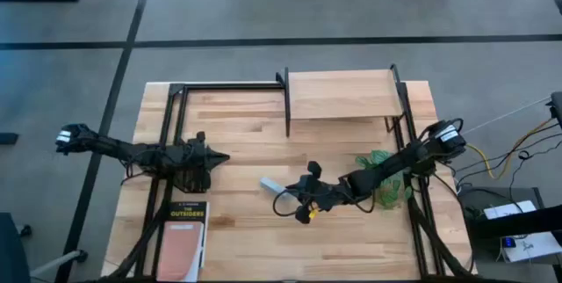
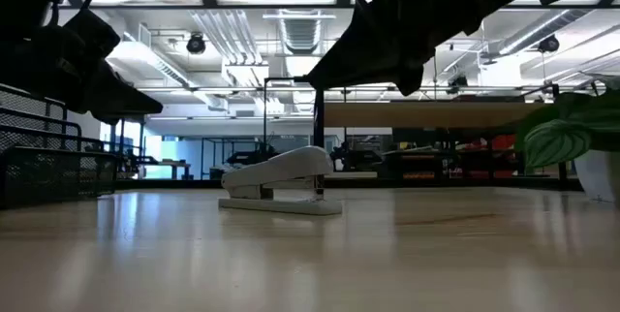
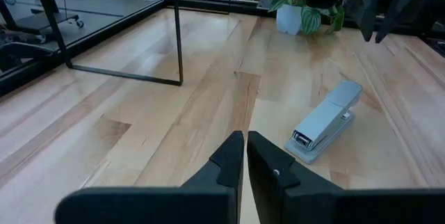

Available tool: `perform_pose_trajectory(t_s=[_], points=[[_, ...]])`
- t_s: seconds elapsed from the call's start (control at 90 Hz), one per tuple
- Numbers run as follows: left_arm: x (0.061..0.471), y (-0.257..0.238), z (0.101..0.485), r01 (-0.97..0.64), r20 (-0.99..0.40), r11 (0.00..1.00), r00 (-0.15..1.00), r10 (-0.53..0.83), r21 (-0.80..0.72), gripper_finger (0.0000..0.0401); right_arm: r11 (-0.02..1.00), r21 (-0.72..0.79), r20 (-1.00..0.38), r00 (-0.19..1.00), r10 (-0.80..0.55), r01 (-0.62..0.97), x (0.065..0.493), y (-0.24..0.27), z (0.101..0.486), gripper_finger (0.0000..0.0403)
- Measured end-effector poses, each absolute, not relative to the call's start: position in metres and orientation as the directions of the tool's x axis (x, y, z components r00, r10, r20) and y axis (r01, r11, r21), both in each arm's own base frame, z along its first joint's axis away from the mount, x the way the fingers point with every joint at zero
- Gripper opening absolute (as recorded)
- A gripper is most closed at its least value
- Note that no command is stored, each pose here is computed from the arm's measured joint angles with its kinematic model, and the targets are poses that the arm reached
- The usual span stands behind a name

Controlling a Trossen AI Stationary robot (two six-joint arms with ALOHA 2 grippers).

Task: Stock shelves
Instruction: Put the gray stapler on the shelf

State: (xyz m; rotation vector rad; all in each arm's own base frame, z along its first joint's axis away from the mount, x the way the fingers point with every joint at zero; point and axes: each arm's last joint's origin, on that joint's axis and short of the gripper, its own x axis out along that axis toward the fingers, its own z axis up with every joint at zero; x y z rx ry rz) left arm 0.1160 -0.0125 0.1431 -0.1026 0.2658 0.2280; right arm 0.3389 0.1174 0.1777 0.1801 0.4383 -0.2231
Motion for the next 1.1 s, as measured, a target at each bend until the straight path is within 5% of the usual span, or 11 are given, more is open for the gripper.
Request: perform_pose_trajectory(t_s=[0.578,1.1], points=[[0.116,-0.013,0.143,-0.236,-0.272,0.969,0.939,0.209,-0.07,0.0004,0.924,0.191,-0.488,0.849,-0.204,0.332,0.347,0.118,0.145,0.0099],[0.116,-0.013,0.143,-0.236,-0.271,0.969,0.939,0.209,-0.07,0.0004,0.909,0.225,-0.489,0.848,-0.205,0.35,0.35,0.119,0.137,0.0096]])
